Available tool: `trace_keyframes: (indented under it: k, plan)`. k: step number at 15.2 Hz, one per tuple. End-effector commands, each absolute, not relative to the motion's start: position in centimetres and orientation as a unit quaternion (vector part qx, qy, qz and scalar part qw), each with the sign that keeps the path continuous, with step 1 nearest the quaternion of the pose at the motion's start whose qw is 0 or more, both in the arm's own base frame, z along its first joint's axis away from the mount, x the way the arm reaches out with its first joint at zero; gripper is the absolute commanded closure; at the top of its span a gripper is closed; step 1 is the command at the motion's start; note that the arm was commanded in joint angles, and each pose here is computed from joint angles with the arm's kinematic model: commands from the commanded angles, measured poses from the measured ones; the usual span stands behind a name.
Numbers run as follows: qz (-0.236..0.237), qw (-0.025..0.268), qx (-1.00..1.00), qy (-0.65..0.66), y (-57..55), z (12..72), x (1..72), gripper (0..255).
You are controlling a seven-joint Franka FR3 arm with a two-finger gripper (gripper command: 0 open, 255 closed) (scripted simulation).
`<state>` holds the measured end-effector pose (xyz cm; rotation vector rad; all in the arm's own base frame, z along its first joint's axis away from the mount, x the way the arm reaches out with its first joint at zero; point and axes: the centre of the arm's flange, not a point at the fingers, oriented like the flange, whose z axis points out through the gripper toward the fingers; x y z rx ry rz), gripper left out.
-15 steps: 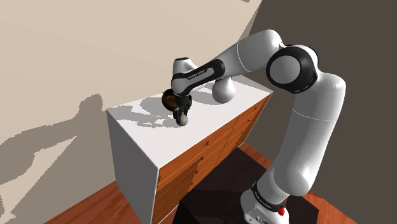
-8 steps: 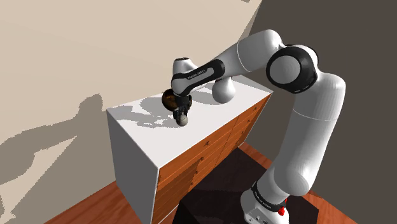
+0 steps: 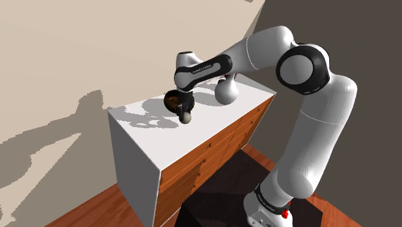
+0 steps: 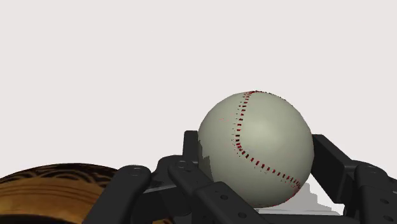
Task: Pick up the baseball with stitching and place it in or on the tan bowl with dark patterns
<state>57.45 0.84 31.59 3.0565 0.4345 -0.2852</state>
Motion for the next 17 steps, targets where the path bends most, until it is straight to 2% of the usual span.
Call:
trace_keyframes:
  k: [1, 17]
  plan:
    - [-0.092, 0.021, 0.986, 0.14, 0.8, 32.5, 57.5, 255]
    - [-0.092, 0.021, 0.986, 0.14, 0.8, 41.0, 57.5, 255]
